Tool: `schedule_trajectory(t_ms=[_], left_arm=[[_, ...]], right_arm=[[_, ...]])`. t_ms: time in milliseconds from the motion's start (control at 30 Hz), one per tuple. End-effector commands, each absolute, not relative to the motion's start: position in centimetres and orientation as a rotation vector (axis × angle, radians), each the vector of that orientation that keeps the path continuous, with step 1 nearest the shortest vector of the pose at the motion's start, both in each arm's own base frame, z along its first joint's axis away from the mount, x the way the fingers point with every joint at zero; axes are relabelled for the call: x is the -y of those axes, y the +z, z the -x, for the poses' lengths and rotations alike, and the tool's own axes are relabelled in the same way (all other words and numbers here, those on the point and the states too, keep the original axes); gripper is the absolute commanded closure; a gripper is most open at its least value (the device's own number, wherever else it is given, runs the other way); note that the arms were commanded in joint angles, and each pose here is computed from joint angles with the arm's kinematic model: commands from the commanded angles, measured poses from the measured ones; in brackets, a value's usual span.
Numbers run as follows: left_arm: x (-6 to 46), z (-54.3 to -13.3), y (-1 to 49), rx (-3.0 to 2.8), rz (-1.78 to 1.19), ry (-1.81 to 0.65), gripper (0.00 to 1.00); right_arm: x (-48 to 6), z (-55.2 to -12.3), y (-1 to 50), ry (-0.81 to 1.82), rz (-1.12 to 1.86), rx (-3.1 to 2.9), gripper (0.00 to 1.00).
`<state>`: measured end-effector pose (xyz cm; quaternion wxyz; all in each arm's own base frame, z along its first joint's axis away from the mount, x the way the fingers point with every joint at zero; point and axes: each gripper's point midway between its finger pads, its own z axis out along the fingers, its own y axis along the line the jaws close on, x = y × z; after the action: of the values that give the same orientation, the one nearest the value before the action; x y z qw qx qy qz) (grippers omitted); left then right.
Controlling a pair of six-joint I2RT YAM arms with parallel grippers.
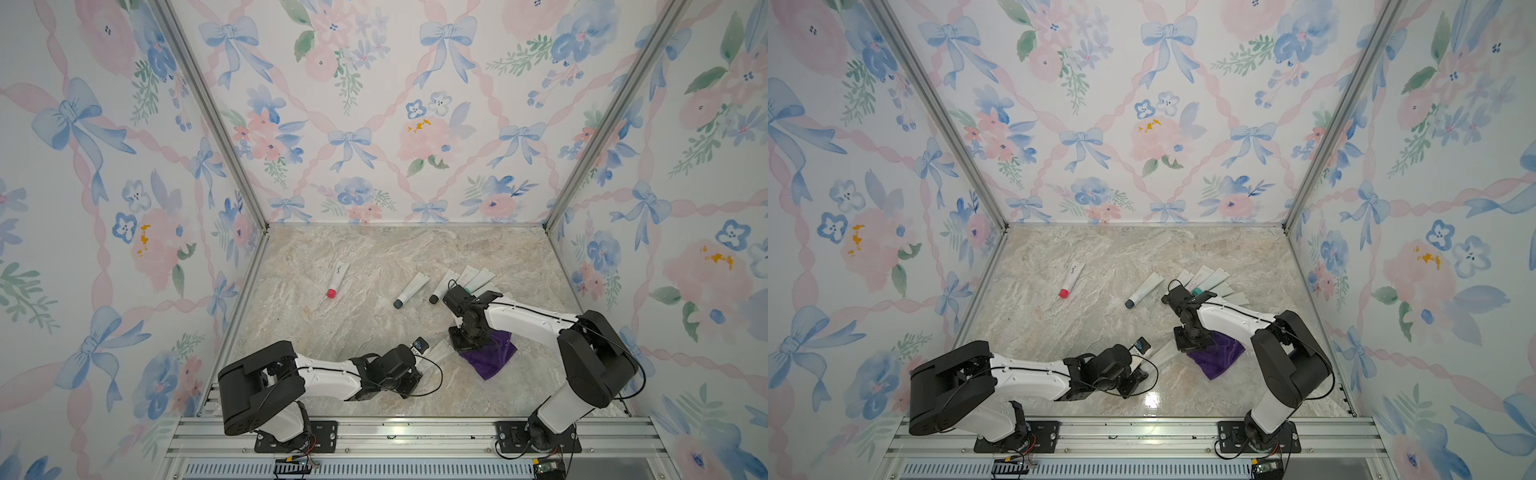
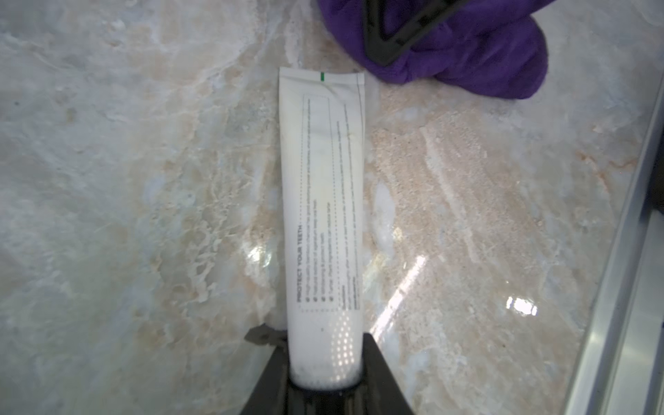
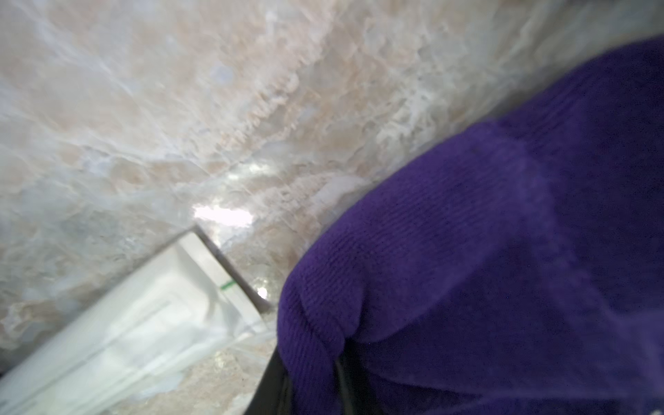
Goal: Wipe the surface of the toothpaste tube
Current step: Adjust the toothpaste at the center of the board.
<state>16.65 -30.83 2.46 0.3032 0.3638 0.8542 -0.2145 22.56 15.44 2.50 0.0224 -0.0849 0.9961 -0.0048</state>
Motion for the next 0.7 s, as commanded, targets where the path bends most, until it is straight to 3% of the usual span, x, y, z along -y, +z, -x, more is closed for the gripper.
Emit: schedule_trajectory(t_ms=[0,333,667], left_arm=[[28.3,-18.5,2.3,-2.316,-0.812,-0.509,0.74],[23.9,-22.0,2.5,-2.374,-0.530,-0.427,0.73],[20.1,-24.6,1.8,-2.446,-0.290,-0.264,0.73]], right_arm=[[-13.5,-20.8,2.5,-0.053,0.159,-3.112,0.80],[-10.0,-22.4,4.9,0.023,-0.141,-2.954,0.80],[-9.0,-23.8,7.4,0.083,-0.184,-2.892,0.80]])
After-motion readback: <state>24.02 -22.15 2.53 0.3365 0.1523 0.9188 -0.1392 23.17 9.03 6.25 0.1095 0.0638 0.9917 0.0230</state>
